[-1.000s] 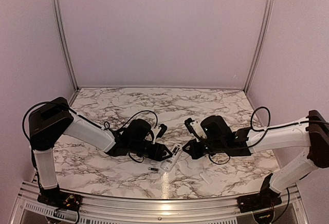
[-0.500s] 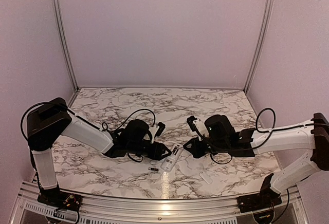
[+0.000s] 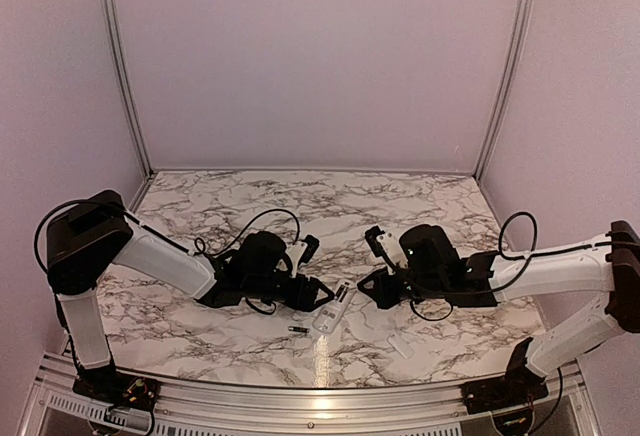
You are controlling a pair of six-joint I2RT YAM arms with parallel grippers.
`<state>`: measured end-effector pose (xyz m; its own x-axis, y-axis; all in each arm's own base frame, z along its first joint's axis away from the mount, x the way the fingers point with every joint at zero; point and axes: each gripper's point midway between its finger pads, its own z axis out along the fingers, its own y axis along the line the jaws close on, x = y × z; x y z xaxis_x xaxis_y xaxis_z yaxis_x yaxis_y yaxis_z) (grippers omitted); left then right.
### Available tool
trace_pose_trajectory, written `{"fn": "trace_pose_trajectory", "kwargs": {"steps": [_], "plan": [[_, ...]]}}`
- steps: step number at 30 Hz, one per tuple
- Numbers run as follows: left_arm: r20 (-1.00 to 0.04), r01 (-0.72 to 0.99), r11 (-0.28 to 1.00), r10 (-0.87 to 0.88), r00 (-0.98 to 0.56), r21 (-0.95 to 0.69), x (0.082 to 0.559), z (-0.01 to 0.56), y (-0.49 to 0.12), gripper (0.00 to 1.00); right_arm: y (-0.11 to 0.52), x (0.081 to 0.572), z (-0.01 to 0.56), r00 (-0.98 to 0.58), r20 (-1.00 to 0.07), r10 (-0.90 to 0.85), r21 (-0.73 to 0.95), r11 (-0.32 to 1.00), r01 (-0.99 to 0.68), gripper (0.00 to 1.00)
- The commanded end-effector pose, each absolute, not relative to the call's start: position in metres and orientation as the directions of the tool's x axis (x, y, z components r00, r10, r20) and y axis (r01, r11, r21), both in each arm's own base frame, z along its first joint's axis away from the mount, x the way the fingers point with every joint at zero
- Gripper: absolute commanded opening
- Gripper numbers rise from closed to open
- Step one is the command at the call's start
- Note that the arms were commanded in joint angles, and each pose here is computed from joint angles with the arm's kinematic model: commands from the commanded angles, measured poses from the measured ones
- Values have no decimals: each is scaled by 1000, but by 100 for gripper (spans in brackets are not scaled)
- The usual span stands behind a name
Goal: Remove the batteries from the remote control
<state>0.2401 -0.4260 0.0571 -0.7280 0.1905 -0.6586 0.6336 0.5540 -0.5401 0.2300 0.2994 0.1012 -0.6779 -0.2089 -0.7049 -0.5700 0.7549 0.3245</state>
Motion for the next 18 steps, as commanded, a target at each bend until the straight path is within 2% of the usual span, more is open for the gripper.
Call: {"fn": "trace_pose_trajectory", "kwargs": {"steps": [1,5,18], "plan": [[-679,653,536,188,-710,-535,242,63,-432,56,300,237,109,-664,-726,-180,328,758,-564,0],[-671,651,534,195,-716,-540,242,58,-435,52,300,237,104,-669,-721,-181,329,760,-560,0],[-667,653,520,198,-719,-550,242,51,-441,50,294,240,91,-677,-714,-180,309,786,-535,0]]}}
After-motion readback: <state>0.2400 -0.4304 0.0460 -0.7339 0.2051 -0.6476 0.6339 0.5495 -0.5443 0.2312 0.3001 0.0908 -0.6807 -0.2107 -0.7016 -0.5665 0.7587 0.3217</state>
